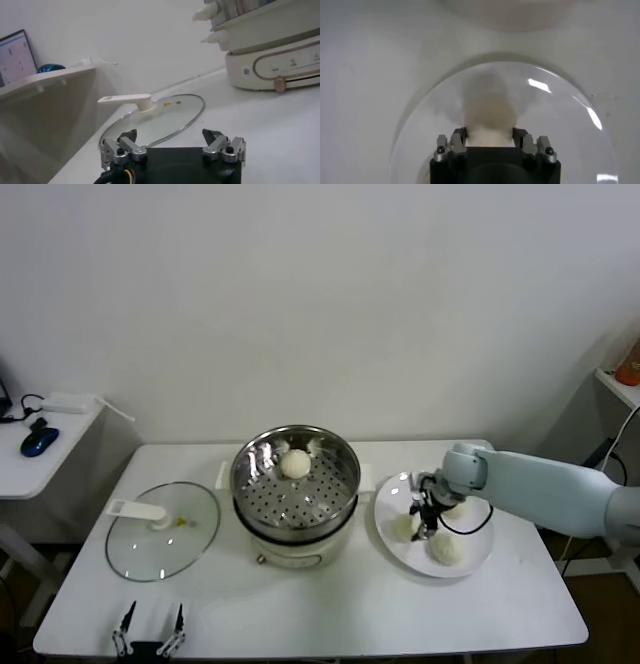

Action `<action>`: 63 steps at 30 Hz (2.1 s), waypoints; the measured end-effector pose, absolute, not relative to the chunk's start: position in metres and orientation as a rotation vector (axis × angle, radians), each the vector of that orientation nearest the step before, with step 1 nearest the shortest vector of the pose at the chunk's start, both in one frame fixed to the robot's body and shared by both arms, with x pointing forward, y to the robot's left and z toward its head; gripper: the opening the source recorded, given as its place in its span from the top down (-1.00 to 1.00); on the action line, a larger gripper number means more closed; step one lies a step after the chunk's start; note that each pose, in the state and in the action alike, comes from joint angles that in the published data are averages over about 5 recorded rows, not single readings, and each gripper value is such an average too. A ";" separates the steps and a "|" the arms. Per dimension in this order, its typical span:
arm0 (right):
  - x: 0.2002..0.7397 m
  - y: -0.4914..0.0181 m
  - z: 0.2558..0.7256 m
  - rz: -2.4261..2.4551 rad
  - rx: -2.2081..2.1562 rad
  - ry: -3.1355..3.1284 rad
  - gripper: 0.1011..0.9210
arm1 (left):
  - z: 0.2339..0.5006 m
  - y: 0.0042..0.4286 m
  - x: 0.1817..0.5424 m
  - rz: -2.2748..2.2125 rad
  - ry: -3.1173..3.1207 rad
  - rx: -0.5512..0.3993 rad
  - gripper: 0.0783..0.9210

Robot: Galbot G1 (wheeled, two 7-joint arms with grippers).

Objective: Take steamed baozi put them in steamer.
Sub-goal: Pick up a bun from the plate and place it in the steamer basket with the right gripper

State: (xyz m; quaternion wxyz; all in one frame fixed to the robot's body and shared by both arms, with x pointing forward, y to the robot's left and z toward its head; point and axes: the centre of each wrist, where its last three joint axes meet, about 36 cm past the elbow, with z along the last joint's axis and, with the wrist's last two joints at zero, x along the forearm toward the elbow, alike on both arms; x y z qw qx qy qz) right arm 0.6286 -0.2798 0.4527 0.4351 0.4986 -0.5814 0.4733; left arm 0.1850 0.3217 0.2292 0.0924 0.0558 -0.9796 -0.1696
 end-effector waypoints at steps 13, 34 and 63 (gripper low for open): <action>0.639 -0.256 0.580 1.204 1.334 -1.474 -0.24 | 0.230 0.319 0.184 -0.506 -2.906 0.151 -0.77; 0.652 -0.094 0.717 1.219 1.483 -1.497 -0.25 | 0.237 0.319 0.182 -0.528 -2.910 0.082 -0.77; 0.659 0.042 0.597 1.322 1.454 -1.427 -0.27 | 0.237 0.318 0.187 -0.521 -2.901 0.050 -0.77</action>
